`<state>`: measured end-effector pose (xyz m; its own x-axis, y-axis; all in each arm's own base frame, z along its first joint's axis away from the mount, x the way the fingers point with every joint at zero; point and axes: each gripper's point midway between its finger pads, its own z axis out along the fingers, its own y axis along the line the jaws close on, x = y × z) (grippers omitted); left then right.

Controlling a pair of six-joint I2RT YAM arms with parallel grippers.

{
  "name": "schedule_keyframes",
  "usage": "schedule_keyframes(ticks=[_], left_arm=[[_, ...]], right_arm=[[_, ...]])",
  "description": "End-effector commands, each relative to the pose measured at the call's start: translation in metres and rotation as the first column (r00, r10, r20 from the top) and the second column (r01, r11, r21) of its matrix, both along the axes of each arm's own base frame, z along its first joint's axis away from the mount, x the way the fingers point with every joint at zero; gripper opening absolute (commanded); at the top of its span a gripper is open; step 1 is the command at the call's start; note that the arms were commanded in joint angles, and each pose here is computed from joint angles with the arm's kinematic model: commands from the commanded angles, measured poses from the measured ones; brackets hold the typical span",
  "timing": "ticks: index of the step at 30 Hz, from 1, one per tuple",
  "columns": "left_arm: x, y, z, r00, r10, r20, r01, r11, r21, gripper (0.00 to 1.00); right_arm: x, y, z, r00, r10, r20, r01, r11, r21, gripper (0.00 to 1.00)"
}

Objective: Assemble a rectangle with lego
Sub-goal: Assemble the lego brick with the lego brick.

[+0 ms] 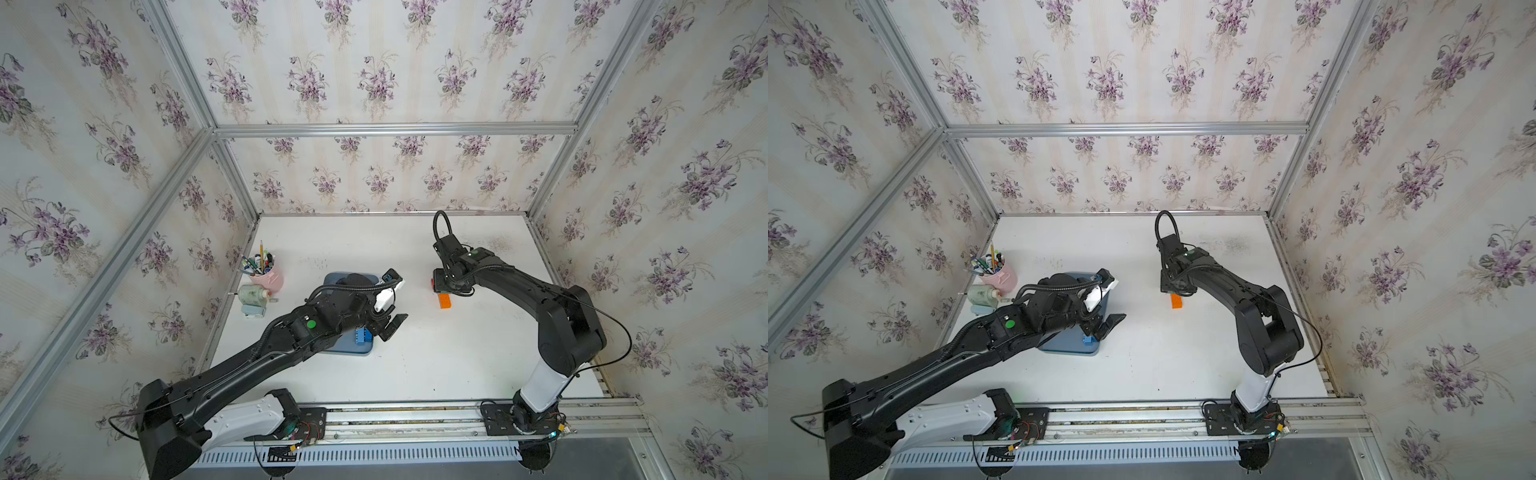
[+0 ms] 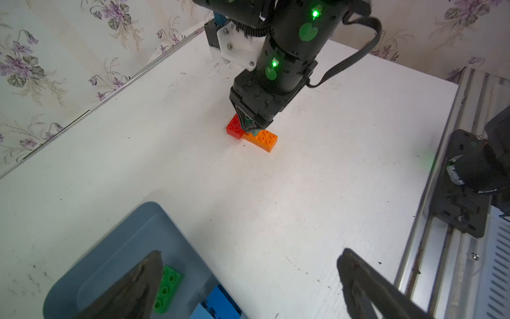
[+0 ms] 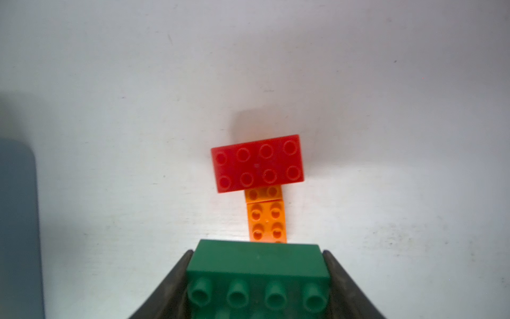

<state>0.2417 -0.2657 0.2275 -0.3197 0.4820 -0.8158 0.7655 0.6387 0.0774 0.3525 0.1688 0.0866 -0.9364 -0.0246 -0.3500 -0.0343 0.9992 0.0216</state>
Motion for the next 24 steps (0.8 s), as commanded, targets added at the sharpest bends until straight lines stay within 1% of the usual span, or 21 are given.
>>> schedule_keyframes(ticks=[1,4,7,11,15,24], left_arm=[[0.009,-0.01,0.001,0.997,-0.043,0.068,0.042,0.999,0.021,1.0],[0.005,-0.012,-0.006,0.997,-0.052,0.049,0.052,0.999,-0.003,1.0],[0.003,-0.012,-0.005,0.995,-0.062,0.074,0.065,0.997,-0.036,1.0],[0.002,-0.011,-0.004,0.995,-0.059,0.084,0.063,0.997,-0.038,1.0],[0.003,-0.011,-0.003,0.994,-0.057,0.09,0.061,0.997,-0.04,1.0],[0.003,-0.01,-0.003,0.995,-0.052,0.09,0.056,0.998,-0.039,1.0]], right_arm=[[0.0,-0.008,-0.007,0.999,0.049,-0.015,-0.05,0.997,-0.064,0.53],[0.003,-0.011,-0.016,0.998,0.056,-0.027,-0.058,0.996,-0.074,0.53],[0.006,-0.009,-0.022,0.996,0.076,-0.048,-0.08,0.993,-0.082,0.54],[0.011,-0.008,-0.027,0.993,0.097,-0.06,-0.103,0.99,-0.093,0.54],[0.014,-0.001,-0.029,0.992,0.112,-0.064,-0.116,0.991,-0.071,0.54],[0.012,-0.002,-0.039,0.991,0.1,-0.089,-0.107,0.991,-0.075,0.54]])
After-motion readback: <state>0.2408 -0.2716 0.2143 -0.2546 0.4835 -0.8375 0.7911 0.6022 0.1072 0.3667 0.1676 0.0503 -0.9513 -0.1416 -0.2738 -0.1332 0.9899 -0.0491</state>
